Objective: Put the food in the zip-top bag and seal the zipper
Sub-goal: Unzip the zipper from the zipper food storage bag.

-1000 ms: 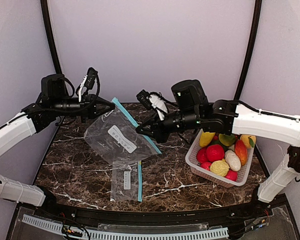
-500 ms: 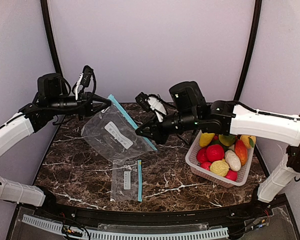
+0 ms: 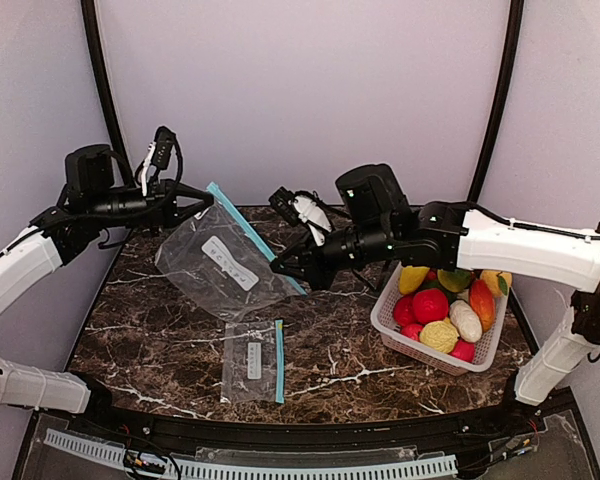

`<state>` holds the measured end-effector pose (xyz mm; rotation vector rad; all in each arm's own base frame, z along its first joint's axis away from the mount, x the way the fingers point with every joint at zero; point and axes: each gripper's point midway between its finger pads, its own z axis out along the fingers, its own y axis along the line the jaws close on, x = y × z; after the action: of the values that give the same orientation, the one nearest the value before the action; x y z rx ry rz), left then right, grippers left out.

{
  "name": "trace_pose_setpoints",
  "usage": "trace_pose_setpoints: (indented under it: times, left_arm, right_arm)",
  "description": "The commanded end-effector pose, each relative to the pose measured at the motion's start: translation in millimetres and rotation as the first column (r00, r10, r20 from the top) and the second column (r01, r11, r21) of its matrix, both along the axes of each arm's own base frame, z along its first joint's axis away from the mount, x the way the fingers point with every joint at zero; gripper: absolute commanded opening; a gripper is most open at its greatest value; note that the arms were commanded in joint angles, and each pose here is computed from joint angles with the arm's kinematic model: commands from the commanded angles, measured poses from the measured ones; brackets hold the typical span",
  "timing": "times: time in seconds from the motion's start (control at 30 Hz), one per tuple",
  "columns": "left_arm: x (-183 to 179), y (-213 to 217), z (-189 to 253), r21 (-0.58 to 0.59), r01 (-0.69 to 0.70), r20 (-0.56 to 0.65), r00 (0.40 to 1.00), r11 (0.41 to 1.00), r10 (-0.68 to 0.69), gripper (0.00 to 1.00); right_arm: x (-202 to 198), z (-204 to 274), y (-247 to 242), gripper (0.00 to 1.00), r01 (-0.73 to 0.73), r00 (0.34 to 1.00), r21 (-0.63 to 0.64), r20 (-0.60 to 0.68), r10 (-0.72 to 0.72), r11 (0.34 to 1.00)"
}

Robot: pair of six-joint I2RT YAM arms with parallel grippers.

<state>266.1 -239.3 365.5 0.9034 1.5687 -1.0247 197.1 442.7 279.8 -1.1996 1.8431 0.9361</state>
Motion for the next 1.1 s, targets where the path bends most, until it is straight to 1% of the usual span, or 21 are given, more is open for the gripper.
trace_pose_setpoints:
  times: [0.0,0.67,1.07]
  left_arm:
    - [4.6,12.8,17.9,-0.027,-0.062,0.078,0.995,0.998,0.064,0.01]
    - [12.6,34.3,24.6,-0.040,-0.133,0.089,0.987,0.990,0.136,0.01]
    - [15.6,45.3,28.8,-0.046,-0.169,0.103,0.980,0.985,0.172,0.01]
  right_arm:
    - [-3.3,-18.5,-5.2,0.00,-0.010,0.998,-0.067,-0.060,0.006,0.998]
    - [-3.9,-25.9,-1.2,0.00,-0.027,0.996,-0.089,-0.083,0.019,0.996]
    - [-9.8,-32.4,2.1,0.00,-0.064,0.992,-0.103,-0.115,0.052,0.993]
